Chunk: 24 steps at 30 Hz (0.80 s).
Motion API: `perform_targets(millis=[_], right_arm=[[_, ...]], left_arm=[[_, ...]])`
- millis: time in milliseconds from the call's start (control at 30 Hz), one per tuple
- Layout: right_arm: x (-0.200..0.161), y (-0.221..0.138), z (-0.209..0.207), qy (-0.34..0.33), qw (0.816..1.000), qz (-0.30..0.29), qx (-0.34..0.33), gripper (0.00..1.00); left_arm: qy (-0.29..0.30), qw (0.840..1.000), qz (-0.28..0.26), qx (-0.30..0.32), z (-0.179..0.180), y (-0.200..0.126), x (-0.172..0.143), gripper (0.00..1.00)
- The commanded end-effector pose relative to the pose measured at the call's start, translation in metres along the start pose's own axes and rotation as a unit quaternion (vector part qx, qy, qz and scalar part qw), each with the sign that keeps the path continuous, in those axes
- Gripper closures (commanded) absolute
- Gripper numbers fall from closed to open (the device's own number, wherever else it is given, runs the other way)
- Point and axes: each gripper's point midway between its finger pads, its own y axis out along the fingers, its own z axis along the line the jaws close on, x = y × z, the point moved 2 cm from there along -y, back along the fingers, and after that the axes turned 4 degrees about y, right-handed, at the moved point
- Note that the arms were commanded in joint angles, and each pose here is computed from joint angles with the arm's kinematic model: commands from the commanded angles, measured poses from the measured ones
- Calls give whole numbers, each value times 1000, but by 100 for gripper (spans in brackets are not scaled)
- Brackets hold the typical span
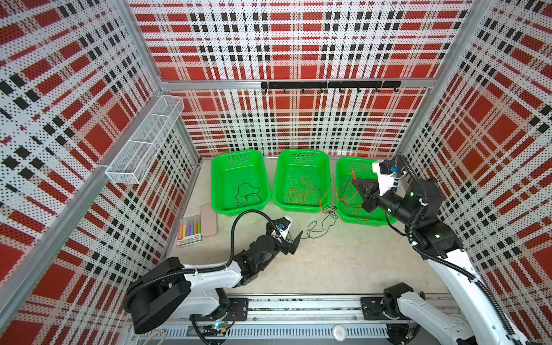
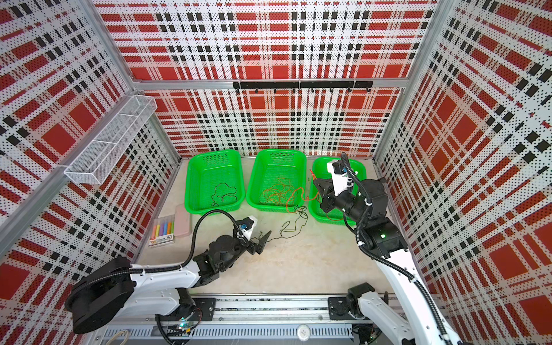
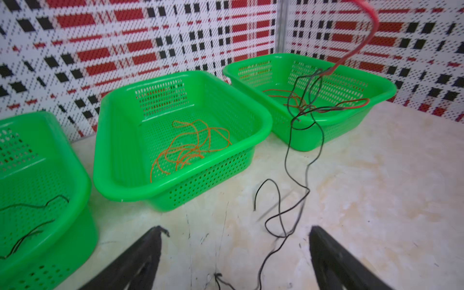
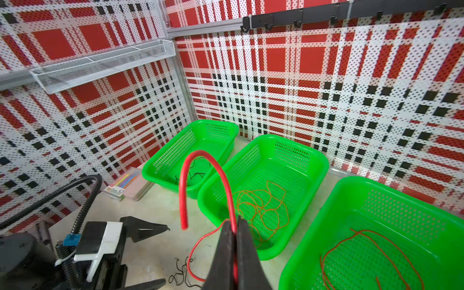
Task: Untangle and sort cables by color
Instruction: Untie the cable.
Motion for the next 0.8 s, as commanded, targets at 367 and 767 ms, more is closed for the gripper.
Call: perform_targets(millis=[367, 767], right_arm=[[5, -7, 37, 25, 996, -13, 88, 100], [0, -13, 53, 31, 992, -6, 126, 100]], left_arm=[[-36, 982, -171, -66, -38, 48, 81, 4], [-34, 983, -167, -71, -32, 73, 68, 44]])
